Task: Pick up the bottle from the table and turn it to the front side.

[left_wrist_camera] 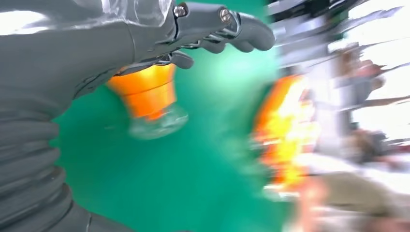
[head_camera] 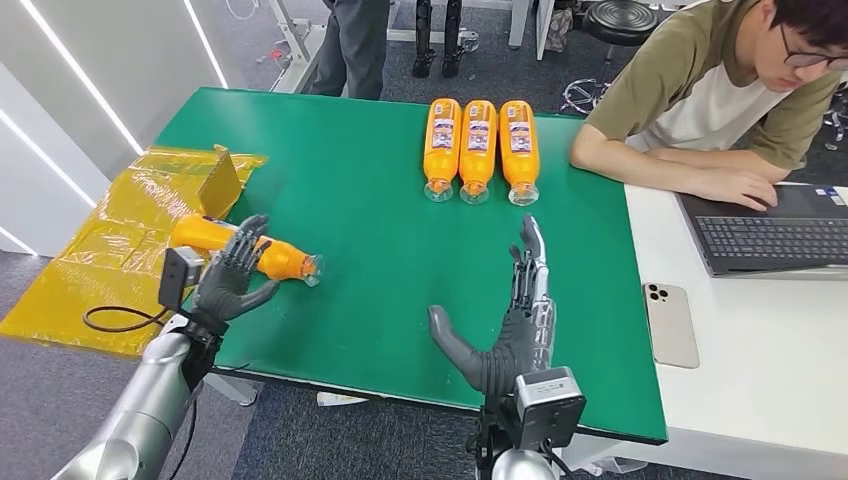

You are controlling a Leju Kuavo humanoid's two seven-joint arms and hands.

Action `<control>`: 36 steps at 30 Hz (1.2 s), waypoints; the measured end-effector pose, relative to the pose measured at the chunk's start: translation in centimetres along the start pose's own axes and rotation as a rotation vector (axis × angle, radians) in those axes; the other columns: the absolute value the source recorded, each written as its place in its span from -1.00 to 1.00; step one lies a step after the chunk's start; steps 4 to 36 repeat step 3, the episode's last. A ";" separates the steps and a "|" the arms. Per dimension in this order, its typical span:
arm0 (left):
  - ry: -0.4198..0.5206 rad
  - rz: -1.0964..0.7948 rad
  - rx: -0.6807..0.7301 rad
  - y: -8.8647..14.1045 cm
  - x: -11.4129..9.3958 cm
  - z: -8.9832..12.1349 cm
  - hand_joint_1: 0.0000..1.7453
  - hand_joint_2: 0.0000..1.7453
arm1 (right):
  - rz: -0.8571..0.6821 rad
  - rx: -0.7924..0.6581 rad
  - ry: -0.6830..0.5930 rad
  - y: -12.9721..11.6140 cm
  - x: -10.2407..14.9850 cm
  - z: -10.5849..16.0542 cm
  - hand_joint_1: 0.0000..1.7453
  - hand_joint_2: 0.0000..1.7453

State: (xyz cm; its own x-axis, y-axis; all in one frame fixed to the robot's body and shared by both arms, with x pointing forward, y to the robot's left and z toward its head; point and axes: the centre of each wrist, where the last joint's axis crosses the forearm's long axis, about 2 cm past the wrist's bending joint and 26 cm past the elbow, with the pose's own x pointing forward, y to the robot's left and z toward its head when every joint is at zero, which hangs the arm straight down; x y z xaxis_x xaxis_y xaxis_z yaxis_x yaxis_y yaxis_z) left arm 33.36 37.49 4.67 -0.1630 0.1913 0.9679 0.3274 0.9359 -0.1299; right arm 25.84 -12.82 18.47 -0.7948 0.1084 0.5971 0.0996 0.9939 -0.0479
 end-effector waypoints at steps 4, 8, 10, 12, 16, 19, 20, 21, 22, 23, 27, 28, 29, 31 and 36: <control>-0.120 0.070 0.037 0.2 1.1 -0.3 -1.00 1.00 | -0.004 0.007 -0.003 0.0 0.0 0.0 -1.00 1.00; -0.120 0.070 0.037 0.2 1.1 -0.3 -1.00 1.00 | -0.004 0.007 -0.003 0.0 0.0 0.0 -1.00 1.00; -0.120 0.070 0.037 0.2 1.1 -0.3 -1.00 1.00 | -0.004 0.007 -0.003 0.0 0.0 0.0 -1.00 1.00; -0.120 0.070 0.037 0.2 1.1 -0.3 -1.00 1.00 | -0.004 0.007 -0.003 0.0 0.0 0.0 -1.00 1.00; -0.120 0.070 0.037 0.2 1.1 -0.3 -1.00 1.00 | -0.004 0.007 -0.003 0.0 0.0 0.0 -1.00 1.00; -0.120 0.070 0.037 0.2 1.1 -0.3 -1.00 1.00 | -0.004 0.007 -0.003 0.0 0.0 0.0 -1.00 1.00; -0.120 0.070 0.037 0.2 1.1 -0.3 -1.00 1.00 | -0.004 0.007 -0.003 0.0 0.0 0.0 -1.00 1.00; -0.120 0.070 0.037 0.2 1.1 -0.3 -1.00 1.00 | -0.004 0.007 -0.003 0.0 0.0 0.0 -1.00 1.00; -0.120 0.070 0.037 0.2 1.1 -0.3 -1.00 1.00 | -0.004 0.007 -0.003 0.0 0.0 0.0 -1.00 1.00; -0.120 0.070 0.037 0.2 1.1 -0.3 -1.00 1.00 | -0.004 0.007 -0.003 0.0 0.0 0.0 -1.00 1.00; -0.120 0.070 0.037 0.2 1.1 -0.3 -1.00 1.00 | -0.004 0.007 -0.003 0.0 0.0 0.0 -1.00 1.00; -0.120 0.070 0.037 0.2 1.1 -0.3 -1.00 1.00 | -0.004 0.007 -0.003 0.0 0.0 0.0 -1.00 1.00; -0.120 0.070 0.037 0.2 1.1 -0.3 -1.00 1.00 | -0.004 0.007 -0.003 0.0 0.0 0.0 -1.00 1.00; -0.120 0.070 0.037 0.2 1.1 -0.3 -1.00 1.00 | -0.004 0.007 -0.003 0.0 0.0 0.0 -1.00 1.00; -0.120 0.070 0.037 0.2 1.1 -0.3 -1.00 1.00 | -0.004 0.007 -0.003 0.0 0.0 0.0 -1.00 1.00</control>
